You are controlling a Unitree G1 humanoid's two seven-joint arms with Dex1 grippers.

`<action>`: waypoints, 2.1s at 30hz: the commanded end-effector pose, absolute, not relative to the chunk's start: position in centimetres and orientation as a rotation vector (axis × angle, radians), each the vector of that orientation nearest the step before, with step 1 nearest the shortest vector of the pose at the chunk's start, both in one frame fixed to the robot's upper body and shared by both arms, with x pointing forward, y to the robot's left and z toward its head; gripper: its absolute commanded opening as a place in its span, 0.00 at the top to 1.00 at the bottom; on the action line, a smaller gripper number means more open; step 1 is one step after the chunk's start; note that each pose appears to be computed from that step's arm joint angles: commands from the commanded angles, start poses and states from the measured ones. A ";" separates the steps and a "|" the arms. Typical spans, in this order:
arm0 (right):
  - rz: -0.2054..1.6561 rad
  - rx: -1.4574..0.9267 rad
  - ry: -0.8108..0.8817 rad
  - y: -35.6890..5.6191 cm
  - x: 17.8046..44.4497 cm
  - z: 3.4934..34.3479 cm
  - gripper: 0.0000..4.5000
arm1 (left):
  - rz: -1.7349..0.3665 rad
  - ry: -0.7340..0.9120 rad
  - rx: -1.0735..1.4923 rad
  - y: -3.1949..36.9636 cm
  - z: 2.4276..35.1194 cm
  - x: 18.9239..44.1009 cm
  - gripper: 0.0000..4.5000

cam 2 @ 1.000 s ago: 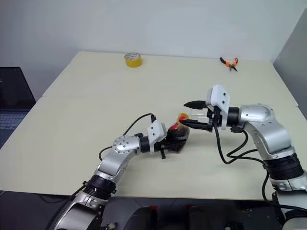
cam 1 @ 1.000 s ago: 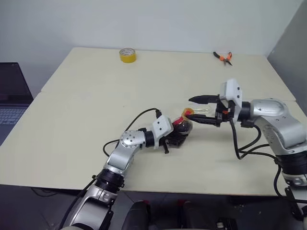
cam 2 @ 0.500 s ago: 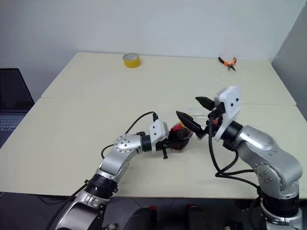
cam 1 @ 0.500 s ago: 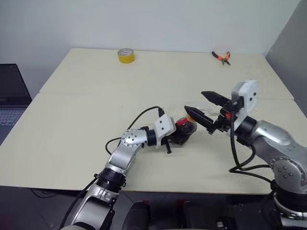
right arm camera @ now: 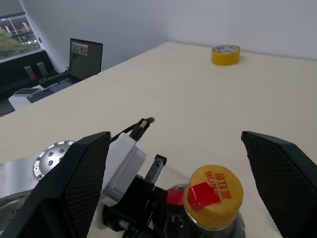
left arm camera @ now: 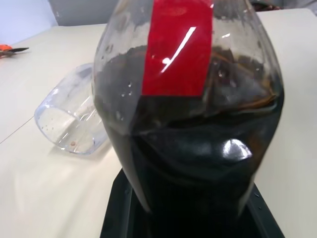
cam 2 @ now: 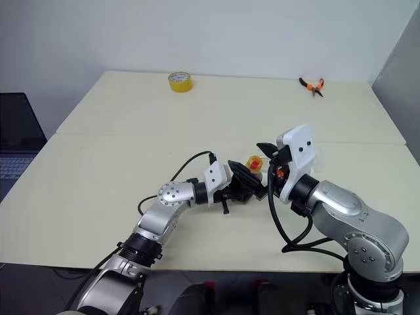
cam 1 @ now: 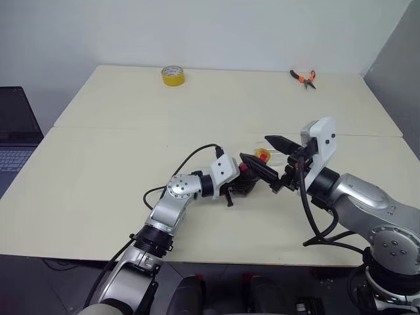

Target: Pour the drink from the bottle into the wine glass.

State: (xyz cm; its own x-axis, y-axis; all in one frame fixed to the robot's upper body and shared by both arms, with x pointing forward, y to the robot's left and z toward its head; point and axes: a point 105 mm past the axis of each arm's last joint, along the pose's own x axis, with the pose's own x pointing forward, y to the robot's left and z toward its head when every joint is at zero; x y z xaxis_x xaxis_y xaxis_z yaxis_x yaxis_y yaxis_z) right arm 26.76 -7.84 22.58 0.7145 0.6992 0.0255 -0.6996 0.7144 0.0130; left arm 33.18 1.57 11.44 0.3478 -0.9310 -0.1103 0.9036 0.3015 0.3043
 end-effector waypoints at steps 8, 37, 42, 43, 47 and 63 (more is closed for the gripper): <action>0.745 -0.044 -0.012 -7.6 27.0 21.9 0.21 | -1.207 -0.189 0.353 1.3 13.6 33.5 0.86; 0.716 0.002 -0.005 -8.5 27.5 21.1 0.25 | -1.194 -0.191 0.350 1.3 13.5 33.6 0.86; 0.686 -0.013 0.008 -8.9 28.0 20.8 0.25 | -1.193 -0.190 0.350 1.3 13.5 33.6 0.86; 0.679 -0.013 0.010 -9.0 28.1 20.7 0.25 | -1.193 -0.191 0.349 1.3 13.5 33.6 0.86; 0.670 -0.005 0.002 -9.2 28.3 20.9 0.25 | -1.194 -0.191 0.349 1.3 13.5 33.5 0.86; 0.687 0.003 -0.011 -9.4 28.5 21.1 0.72 | -1.189 -0.187 0.347 1.4 13.4 33.5 0.86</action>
